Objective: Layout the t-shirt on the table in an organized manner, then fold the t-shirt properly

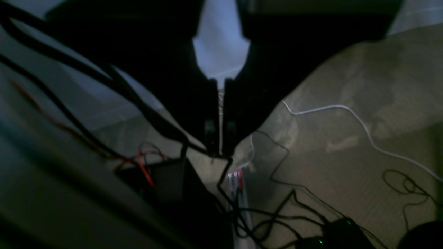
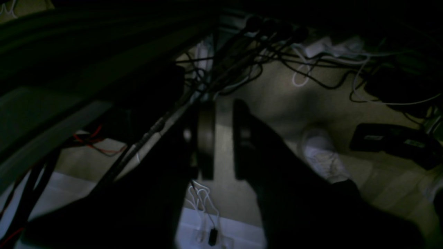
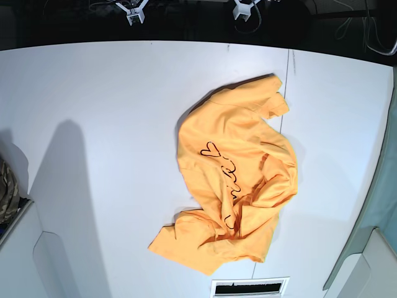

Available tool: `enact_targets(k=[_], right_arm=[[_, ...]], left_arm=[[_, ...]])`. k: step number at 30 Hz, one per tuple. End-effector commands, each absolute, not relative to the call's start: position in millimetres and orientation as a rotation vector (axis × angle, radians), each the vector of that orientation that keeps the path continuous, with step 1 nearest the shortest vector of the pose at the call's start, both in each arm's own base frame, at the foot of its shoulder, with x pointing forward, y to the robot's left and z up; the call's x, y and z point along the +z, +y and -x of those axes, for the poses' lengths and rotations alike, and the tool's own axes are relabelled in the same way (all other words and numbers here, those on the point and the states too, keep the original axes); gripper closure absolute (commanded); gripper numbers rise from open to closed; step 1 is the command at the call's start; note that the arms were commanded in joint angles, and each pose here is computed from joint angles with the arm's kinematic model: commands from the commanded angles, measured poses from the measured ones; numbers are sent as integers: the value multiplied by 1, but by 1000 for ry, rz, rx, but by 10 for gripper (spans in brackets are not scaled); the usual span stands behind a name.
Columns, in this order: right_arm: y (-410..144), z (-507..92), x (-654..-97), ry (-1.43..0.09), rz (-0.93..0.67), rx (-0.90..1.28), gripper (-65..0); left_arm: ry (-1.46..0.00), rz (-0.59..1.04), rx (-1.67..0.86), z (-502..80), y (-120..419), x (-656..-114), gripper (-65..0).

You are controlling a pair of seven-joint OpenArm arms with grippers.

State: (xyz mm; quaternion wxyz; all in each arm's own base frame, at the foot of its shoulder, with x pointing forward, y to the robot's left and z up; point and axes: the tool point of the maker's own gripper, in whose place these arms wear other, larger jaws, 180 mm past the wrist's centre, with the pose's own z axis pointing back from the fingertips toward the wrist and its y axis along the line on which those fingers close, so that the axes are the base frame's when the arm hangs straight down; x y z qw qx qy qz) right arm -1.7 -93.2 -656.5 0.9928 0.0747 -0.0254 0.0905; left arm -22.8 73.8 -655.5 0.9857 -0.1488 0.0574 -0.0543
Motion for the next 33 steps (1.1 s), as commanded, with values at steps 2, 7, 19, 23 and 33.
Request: enact_targets(k=[2, 7, 19, 23, 33], right_arm=[[-92, 1, -656, -62, -160, 187, -83], [-92, 0, -656, -62, -160, 187, -83], [-92, 2, -656, -60, -160, 187, -83], [-92, 4, -656, -60, -160, 187, -83], [-90, 30, -636, -98, -274, 231, -83]], left_arm=[[121, 331, -112, 25, 68, -654, -15], [121, 331, -112, 25, 68, -654, -15], [126, 332, -111, 30, 68, -653, -15], [93, 342, -109, 30, 64, -652, -15], [-32, 328, -139, 42, 90, -638, -15]])
